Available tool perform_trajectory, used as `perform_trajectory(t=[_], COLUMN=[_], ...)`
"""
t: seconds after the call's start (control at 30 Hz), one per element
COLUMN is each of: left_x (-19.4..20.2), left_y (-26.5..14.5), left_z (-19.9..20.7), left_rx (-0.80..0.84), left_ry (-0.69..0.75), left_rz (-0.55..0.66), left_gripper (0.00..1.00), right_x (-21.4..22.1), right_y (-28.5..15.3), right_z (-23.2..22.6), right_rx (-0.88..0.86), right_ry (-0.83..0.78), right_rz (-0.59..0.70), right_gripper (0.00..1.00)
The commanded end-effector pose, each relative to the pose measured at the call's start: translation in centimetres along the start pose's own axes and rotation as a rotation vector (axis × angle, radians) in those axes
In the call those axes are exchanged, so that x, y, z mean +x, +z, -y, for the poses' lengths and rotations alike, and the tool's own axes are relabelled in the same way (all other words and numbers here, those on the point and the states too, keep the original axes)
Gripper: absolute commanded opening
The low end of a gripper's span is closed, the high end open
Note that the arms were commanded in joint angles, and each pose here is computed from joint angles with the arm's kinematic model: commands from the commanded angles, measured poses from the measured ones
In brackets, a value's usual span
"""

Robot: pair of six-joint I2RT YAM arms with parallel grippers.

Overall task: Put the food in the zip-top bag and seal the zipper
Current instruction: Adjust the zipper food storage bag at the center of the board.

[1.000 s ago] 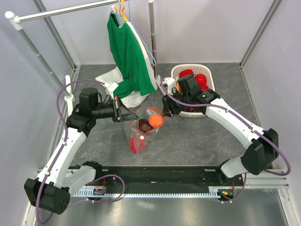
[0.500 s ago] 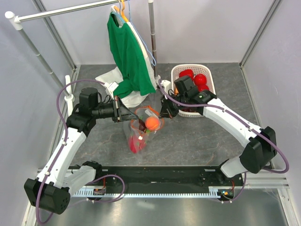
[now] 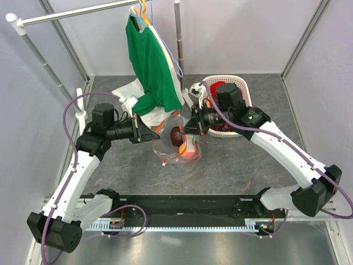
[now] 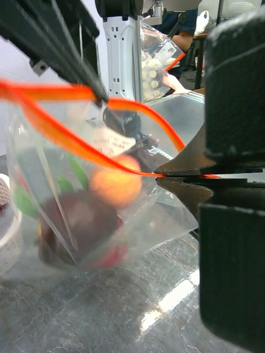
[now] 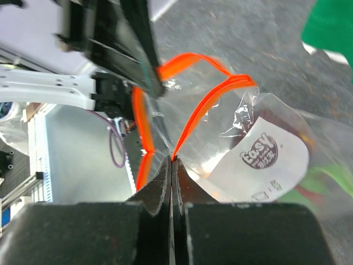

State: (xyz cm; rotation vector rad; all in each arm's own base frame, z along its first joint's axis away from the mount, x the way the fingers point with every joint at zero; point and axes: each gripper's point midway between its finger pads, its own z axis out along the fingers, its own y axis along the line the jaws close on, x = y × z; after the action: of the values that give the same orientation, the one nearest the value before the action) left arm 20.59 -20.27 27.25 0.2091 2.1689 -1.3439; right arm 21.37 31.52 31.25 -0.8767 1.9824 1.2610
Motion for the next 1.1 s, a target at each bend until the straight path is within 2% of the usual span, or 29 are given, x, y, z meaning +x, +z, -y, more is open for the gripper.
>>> perform_trajectory(t=[0.0, 0.1, 0.2, 0.37, 0.43, 0.47, 0.57, 0.63, 0.67, 0.7, 0.87, 0.93, 1.07], left_x=[-1.1, -1.0, -0.4, -0.1, -0.3, -0.5, -0.8, -0.9, -0.9, -0.9, -1.1, -1.1, -1.1], left_y=[-0.7, -1.0, -0.6, 0.0, -0.1, -0.1, 0.0, 0.2, 0.2, 0.3, 0.6, 0.7, 0.8], left_z=[1.7, 2.7, 1.3, 0.1, -0.1, -0.2, -0.6, -0.8, -0.8, -0.9, -0.8, -0.9, -0.9], left_rx=[0.032, 0.066, 0.026, -0.004, -0.019, -0.025, -0.046, -0.046, -0.045, -0.043, -0.026, -0.024, -0.019], left_ry=[0.056, 0.054, 0.028, -0.015, -0.005, -0.001, -0.006, -0.011, -0.012, -0.014, -0.024, -0.034, -0.033], left_rz=[0.020, 0.012, 0.006, -0.012, 0.004, 0.010, 0.022, 0.024, 0.026, 0.026, 0.021, 0.018, 0.017], left_gripper=[0.02, 0.02, 0.02, 0.02, 0.02, 0.02, 0.02, 0.02, 0.02, 0.02, 0.02, 0.02, 0.02], right_x=[0.7, 0.5, 0.7, 2.8, 2.9, 2.5, 1.2, 0.3, -0.2, -0.6, -0.9, 0.0, -0.1], right_y=[0.6, 0.5, 0.8, 1.6, 1.5, 1.3, -0.2, -2.1, -2.9, -4.3, -8.7, -9.7, -11.1], right_z=[2.2, 2.3, 3.0, 7.1, 8.4, 8.6, 9.8, 11.3, 11.9, 13.3, 19.5, 23.3, 29.0], right_rx=[0.062, 0.062, 0.081, 0.181, 0.206, 0.213, 0.249, 0.299, 0.324, 0.368, 0.583, 0.728, 0.935], right_ry=[-0.006, 0.001, -0.007, 0.003, 0.022, 0.021, 0.031, 0.033, 0.028, 0.037, 0.011, 0.017, -0.030], right_rz=[-0.014, -0.017, -0.024, -0.087, -0.103, -0.096, -0.062, -0.032, -0.014, 0.003, -0.004, -0.066, -0.171], right_gripper=[0.00, 0.00, 0.00, 0.02, 0.17, 0.35, 0.64, 0.73, 0.81, 0.83, 0.82, 0.80, 0.62])
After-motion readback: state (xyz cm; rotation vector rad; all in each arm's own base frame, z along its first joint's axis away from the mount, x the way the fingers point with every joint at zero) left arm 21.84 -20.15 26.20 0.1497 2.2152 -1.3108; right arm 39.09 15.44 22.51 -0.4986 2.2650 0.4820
